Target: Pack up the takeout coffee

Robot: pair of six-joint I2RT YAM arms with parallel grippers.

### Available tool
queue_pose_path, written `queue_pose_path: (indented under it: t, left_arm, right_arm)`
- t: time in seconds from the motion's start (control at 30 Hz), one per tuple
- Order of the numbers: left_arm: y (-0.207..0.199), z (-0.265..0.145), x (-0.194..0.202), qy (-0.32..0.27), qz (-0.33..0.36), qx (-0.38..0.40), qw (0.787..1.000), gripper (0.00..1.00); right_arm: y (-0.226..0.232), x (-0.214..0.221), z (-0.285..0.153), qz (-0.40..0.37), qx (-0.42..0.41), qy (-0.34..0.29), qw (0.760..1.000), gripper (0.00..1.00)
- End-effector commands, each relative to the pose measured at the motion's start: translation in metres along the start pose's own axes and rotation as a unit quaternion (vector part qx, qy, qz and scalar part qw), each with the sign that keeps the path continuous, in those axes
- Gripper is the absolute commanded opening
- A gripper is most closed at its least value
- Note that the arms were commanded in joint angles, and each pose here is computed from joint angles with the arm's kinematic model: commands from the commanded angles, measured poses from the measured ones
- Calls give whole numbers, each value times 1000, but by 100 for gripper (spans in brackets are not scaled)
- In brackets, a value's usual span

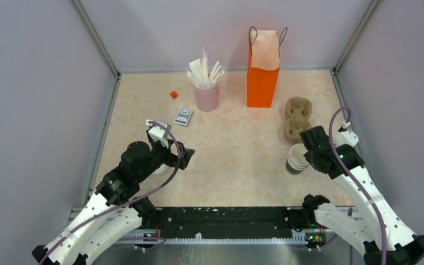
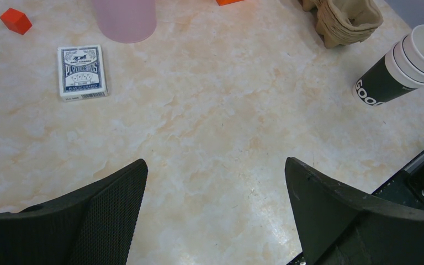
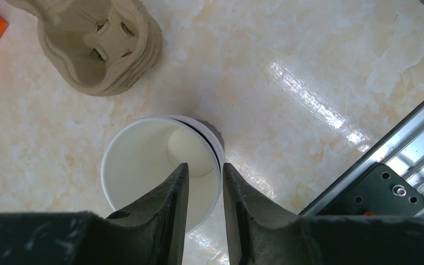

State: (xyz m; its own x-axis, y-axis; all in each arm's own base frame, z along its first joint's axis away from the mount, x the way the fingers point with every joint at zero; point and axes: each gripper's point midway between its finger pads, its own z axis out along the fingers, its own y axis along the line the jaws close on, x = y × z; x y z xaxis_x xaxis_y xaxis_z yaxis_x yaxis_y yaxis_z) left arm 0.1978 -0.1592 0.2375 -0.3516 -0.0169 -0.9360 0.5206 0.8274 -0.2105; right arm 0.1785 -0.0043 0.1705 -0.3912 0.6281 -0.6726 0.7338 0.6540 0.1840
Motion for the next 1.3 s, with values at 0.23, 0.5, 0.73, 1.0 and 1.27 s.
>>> queue_pose_path:
  t: [0.23, 0.5, 0.73, 1.0, 1.27]
  left_arm:
    - [-4, 2, -6, -15, 0, 10, 1000, 99]
    - [-6, 3, -4, -9, -1, 15, 1000, 99]
    - [-6, 4, -4, -9, 0, 16, 1000, 99]
    - [-6, 5, -2, -5, -1, 16, 1000, 99]
    - [-7, 6, -2, -4, -2, 17, 1000, 99]
  right_arm:
    - [1, 4, 8, 16, -4, -3, 1000, 29]
    - [0, 8, 12, 21, -6, -3, 1000, 26]
    - [-6, 4, 12, 25, 3, -17, 1000, 14]
    - [-12, -3, 12, 38, 9, -39, 998, 2]
    - [-16, -20, 6, 56, 10, -73, 996, 0]
